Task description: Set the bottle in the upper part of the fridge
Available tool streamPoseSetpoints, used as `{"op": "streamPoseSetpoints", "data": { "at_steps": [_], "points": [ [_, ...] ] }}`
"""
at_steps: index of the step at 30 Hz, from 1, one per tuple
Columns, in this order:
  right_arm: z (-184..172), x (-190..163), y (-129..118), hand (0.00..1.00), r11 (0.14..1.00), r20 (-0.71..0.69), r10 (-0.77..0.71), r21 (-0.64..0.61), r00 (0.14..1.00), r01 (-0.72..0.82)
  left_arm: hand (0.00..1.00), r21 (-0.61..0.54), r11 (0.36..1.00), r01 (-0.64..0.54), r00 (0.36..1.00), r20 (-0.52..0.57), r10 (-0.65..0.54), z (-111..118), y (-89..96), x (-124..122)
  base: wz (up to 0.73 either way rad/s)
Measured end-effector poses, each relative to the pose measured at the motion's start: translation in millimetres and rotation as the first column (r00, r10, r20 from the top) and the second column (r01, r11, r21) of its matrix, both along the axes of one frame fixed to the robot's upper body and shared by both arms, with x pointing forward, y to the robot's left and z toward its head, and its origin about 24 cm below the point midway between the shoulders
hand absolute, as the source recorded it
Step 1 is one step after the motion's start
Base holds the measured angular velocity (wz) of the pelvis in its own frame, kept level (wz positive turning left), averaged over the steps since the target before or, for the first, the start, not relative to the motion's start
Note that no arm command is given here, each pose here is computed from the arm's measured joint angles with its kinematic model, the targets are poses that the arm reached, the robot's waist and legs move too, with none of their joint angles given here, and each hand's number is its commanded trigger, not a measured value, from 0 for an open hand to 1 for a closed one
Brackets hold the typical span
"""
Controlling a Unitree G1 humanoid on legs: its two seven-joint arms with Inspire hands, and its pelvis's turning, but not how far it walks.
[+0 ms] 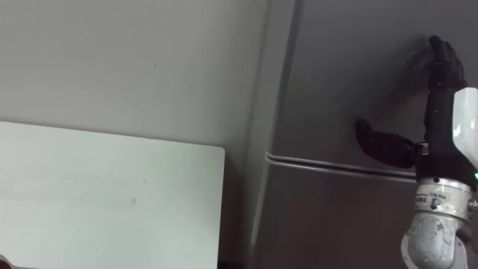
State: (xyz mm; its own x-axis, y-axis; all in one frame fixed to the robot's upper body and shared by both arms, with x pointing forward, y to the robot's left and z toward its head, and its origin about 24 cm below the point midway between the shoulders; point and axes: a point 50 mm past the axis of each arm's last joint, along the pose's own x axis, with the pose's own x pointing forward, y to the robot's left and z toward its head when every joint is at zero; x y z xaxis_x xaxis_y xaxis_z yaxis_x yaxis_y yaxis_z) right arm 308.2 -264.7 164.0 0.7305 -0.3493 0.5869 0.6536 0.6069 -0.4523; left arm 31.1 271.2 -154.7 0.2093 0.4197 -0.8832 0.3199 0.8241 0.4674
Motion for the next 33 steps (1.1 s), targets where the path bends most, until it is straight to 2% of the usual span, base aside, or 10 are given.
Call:
{"op": "streamPoseSetpoints", "data": {
  "at_steps": [15, 18, 22, 27, 33],
  "points": [
    [8.6, -3.8, 3.2, 0.00, 0.996, 0.066, 0.032, 0.080, 0.997, -0.037, 0.00, 0.002, 1.000, 0.001, 1.000, -0.005, -0.001, 0.1, 0.1, -6.8, 0.00],
    [4.7, -9.6, -1.6, 0.00, 0.990, 0.068, 0.036, 0.137, 0.997, -0.045, 0.00, -0.003, 1.000, 0.001, 1.000, 0.002, -0.001, 0.1, -0.1, -10.0, 0.08],
    [-6.2, -22.2, -24.2, 0.00, 0.964, 0.056, -0.034, 0.264, 0.998, 0.018, 0.00, 0.007, 1.000, -0.005, 1.000, 0.010, 0.005, 0.6, 0.6, -11.6, -0.01],
    [-8.7, -33.7, -43.8, 0.00, 0.941, 0.069, -0.111, 0.327, 0.991, 0.083, 0.00, 0.019, 0.999, -0.028, 1.000, 0.012, 0.028, 1.5, 3.2, -18.8, 0.02],
    [-30.8, -67.3, -83.2, 0.00, 0.859, 0.017, -0.303, 0.437, 0.953, 0.265, 0.00, 0.032, 0.998, -0.050, 0.998, 0.031, 0.049, 2.5, 3.0, -20.8, -0.03]
  ]
}}
